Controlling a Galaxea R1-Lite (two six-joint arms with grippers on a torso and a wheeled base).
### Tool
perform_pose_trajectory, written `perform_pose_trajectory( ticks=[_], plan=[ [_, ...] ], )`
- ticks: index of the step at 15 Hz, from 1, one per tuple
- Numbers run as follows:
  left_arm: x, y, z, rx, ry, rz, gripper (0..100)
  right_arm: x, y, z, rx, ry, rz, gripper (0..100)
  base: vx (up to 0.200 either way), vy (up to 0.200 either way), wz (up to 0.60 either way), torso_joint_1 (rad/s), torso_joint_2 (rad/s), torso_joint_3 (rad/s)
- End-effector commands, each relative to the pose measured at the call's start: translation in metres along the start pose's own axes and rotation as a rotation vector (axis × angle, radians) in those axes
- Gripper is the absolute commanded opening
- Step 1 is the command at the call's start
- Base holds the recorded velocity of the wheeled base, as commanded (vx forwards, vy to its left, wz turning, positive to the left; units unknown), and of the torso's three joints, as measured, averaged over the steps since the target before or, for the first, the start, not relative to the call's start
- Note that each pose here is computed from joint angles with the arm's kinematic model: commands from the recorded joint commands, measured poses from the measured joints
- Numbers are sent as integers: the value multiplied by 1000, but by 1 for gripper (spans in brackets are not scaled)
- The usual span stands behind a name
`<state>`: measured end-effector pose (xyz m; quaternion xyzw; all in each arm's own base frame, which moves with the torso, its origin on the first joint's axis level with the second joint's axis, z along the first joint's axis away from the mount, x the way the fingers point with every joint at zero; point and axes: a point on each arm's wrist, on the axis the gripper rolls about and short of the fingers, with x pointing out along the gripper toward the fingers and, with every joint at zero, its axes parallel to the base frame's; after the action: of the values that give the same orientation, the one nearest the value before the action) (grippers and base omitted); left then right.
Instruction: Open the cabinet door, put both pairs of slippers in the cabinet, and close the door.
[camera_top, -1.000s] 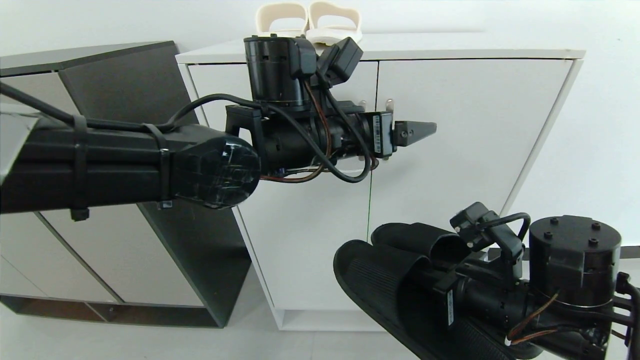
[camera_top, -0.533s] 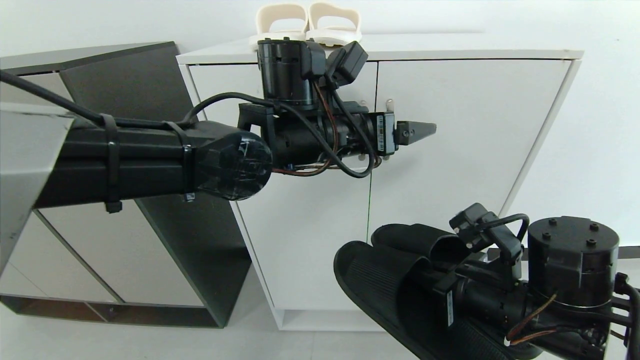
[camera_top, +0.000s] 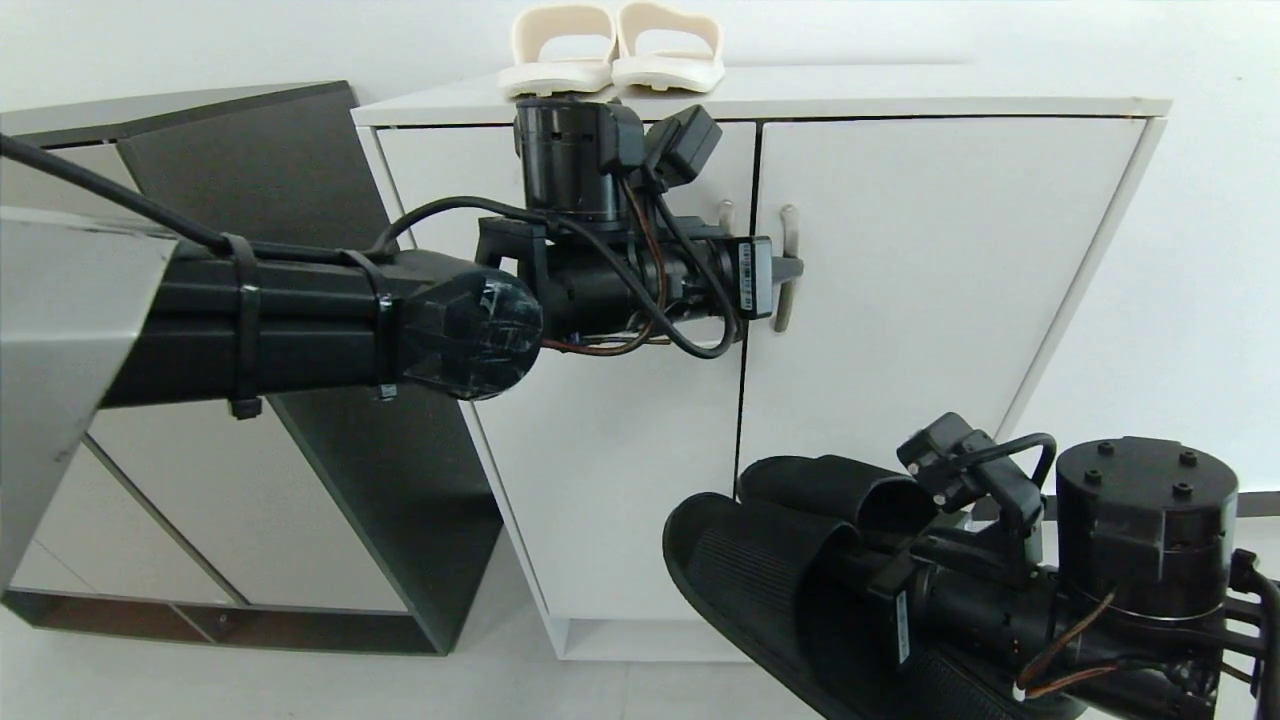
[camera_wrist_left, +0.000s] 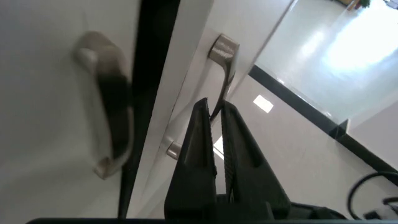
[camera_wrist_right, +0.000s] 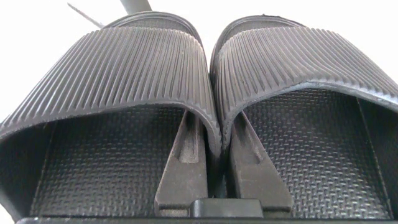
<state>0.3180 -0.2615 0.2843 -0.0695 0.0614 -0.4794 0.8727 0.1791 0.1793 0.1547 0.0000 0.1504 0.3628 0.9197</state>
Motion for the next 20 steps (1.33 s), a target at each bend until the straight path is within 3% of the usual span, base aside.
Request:
perform_pose_trajectory(
  ticks=[1,3,6,8,11,13,15,18,20],
  plan=[
    [-15,-15,9,7,-14,-22,0,-2,1,-1,-2,2,14,0,0,0,0,0,0,0],
    [-27,-30,7,5,0,-48,0,-9,2,-3,-4,10,67,0,0,0,0,0,0,0],
    [-37,-36,4,2,15,-52,0,-15,3,-2,-5,4,108,0,0,0,0,0,0,0],
    [-61,-52,-1,1,39,-69,0,-25,7,-4,-11,41,135,0,0,0,0,0,0,0],
    [-87,-60,-3,5,24,-84,0,-37,14,-5,-27,83,166,0,0,0,0,0,0,0],
    [-85,-55,-2,8,-17,-77,0,-38,14,-6,-57,95,167,0,0,0,0,0,0,0],
    [-78,-34,-2,-5,-59,-29,0,-38,14,-6,-60,94,167,0,0,0,0,0,0,0],
    [-64,-12,-4,28,-147,-74,0,-38,14,-6,-60,94,167,0,0,0,0,0,0,0],
    [-63,-7,-5,15,-125,-64,0,-39,13,-7,-64,97,165,0,0,0,0,0,0,0]
  ],
)
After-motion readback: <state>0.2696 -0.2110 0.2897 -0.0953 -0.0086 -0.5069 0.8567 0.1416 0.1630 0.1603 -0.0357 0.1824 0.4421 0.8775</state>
